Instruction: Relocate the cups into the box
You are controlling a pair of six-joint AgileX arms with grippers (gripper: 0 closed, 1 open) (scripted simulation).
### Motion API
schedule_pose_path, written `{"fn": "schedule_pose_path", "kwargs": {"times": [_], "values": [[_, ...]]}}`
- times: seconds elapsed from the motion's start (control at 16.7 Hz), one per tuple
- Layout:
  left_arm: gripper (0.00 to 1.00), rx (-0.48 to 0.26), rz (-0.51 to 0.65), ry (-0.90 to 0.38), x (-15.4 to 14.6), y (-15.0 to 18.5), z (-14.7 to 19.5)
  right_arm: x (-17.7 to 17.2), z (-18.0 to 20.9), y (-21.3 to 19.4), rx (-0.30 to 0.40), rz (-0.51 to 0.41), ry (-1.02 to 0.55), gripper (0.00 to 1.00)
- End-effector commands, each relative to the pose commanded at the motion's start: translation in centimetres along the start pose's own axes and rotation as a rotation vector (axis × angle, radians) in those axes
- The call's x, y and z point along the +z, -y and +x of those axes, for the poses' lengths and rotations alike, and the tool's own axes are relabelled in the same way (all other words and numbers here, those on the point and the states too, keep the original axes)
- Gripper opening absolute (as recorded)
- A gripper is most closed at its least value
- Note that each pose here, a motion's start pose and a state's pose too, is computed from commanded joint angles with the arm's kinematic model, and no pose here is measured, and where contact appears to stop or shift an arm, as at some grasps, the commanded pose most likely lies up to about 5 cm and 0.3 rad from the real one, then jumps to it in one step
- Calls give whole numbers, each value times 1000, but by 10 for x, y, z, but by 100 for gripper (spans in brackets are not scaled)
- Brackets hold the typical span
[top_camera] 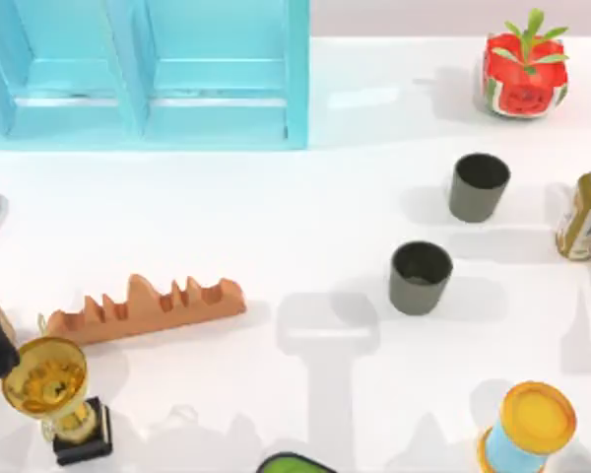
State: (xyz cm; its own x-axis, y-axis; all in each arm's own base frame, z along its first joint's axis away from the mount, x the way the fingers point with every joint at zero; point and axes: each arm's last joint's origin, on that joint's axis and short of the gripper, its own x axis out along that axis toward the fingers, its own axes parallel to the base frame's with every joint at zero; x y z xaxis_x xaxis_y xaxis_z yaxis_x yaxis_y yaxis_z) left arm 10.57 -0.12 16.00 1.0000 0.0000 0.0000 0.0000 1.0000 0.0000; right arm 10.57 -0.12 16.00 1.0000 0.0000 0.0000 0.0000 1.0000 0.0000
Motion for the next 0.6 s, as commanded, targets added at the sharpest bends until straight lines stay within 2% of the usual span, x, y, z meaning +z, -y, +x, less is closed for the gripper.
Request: {"fn": "schedule_pose_path", "kwargs": {"times": [0.3, 0.6], "values": [[100, 0, 0, 0, 0, 0, 0, 11, 0, -1, 14, 27, -34, 100], [100, 0, 0, 0, 0, 0, 0, 62, 11, -8, 56, 124, -246, 100]]}}
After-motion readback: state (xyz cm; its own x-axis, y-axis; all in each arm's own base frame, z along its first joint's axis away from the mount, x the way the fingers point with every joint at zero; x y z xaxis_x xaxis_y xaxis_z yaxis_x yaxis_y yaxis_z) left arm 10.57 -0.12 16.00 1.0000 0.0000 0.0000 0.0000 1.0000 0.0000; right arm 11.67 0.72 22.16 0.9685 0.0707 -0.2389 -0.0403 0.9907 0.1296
